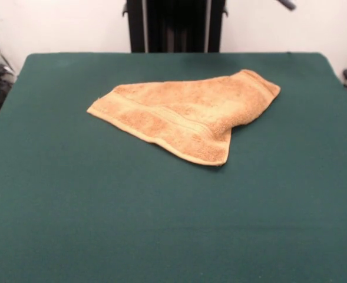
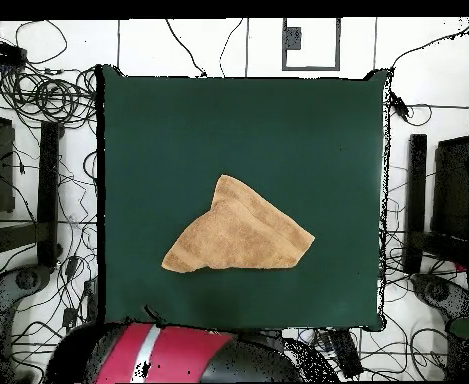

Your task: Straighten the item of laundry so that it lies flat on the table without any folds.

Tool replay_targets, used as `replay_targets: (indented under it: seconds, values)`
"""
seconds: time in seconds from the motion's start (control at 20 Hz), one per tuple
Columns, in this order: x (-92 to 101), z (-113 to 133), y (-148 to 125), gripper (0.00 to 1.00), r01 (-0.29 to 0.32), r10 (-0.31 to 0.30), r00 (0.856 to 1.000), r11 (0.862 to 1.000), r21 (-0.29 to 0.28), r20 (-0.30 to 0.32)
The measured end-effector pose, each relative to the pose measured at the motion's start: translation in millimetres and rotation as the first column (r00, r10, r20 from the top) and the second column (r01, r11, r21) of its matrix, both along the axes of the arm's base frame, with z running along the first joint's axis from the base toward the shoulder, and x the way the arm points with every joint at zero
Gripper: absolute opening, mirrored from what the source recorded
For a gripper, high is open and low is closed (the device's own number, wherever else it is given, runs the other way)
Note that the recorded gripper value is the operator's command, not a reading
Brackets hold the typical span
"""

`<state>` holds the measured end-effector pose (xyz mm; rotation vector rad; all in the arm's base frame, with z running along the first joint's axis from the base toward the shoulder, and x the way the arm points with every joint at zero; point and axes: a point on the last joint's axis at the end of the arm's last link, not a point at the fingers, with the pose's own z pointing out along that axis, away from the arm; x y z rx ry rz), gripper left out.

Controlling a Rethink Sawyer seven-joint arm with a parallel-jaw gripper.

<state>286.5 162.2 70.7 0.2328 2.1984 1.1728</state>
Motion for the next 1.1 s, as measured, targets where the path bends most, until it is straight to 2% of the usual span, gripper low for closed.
replay_targets:
  seconds: [0.15,0.2,0.25,0.3,0.35,0.5,0.55,0.6,0.7,0.8,0.85,0.9,0.95,1.1]
  values:
    - [2.2,15,-14,1.00,0.064,-0.058,0.997,0.990,-0.125,0.054]
    - [3.1,25,-23,1.00,0.106,-0.091,0.992,0.977,-0.186,0.086]
    - [3.6,32,-29,1.00,0.134,-0.113,0.988,0.966,-0.221,0.107]
    - [3.7,34,-31,1.00,0.142,-0.119,0.986,0.963,-0.230,0.114]
    - [3.6,44,-38,1.00,0.169,-0.136,0.981,0.949,-0.265,0.139]
    - [2.9,55,-47,1.00,0.196,-0.151,0.974,0.932,-0.305,0.167]
    - [2.6,60,-51,1.00,0.209,-0.158,0.971,0.924,-0.321,0.179]
    - [3.3,67,-58,1.00,0.234,-0.172,0.965,0.909,-0.346,0.200]
    - [6.4,69,-62,1.00,0.256,-0.187,0.958,0.897,-0.359,0.217]
    - [13.6,67,-70,1.00,0.315,-0.230,0.940,0.873,-0.374,0.254]
    - [14.6,66,-72,1.00,0.326,-0.238,0.935,0.868,-0.374,0.262]
    - [15.1,61,-76,1.00,0.352,-0.258,0.925,0.858,-0.375,0.279]
    - [13.6,56,-77,1.00,0.360,-0.266,0.922,0.854,-0.375,0.281]
    - [3.4,36,-80,1.00,0.353,-0.270,0.930,0.848,-0.394,0.250]
